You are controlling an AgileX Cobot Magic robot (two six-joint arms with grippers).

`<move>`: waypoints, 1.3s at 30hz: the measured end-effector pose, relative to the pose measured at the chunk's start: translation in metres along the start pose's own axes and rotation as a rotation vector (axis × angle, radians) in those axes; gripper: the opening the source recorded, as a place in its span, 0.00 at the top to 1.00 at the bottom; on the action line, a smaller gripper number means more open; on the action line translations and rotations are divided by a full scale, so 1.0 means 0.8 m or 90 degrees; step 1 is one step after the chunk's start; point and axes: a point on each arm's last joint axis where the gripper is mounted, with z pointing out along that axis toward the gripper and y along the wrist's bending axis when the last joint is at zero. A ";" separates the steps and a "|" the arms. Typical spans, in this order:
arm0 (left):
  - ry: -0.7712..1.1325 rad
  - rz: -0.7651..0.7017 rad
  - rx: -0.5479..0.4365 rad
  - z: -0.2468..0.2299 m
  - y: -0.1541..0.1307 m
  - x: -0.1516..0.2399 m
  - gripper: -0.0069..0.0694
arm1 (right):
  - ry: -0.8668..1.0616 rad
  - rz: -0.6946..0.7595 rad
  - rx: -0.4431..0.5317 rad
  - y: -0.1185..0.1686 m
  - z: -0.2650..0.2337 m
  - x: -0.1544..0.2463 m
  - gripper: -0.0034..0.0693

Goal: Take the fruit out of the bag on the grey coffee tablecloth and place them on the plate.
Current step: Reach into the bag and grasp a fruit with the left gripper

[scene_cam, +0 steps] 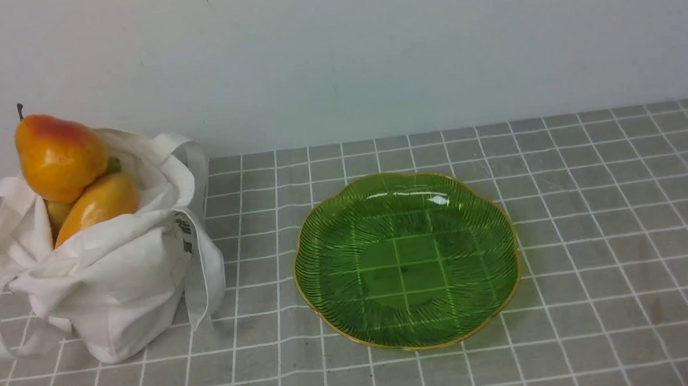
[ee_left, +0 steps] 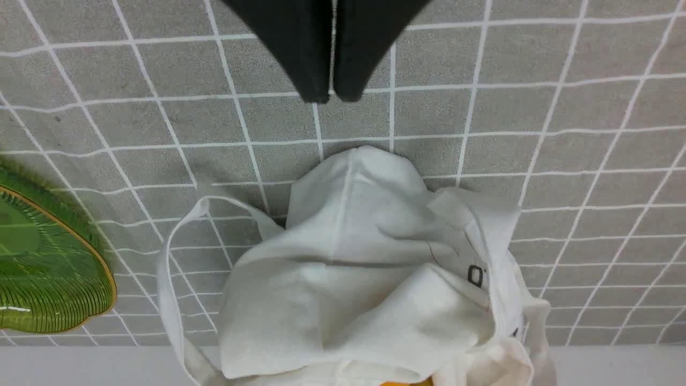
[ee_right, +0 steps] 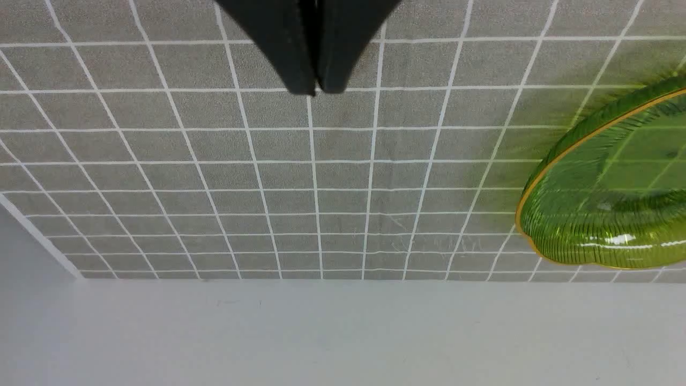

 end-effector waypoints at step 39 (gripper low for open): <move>-0.100 -0.205 0.045 -0.002 -0.005 -0.019 0.92 | 0.000 0.000 0.000 0.000 0.000 0.000 0.97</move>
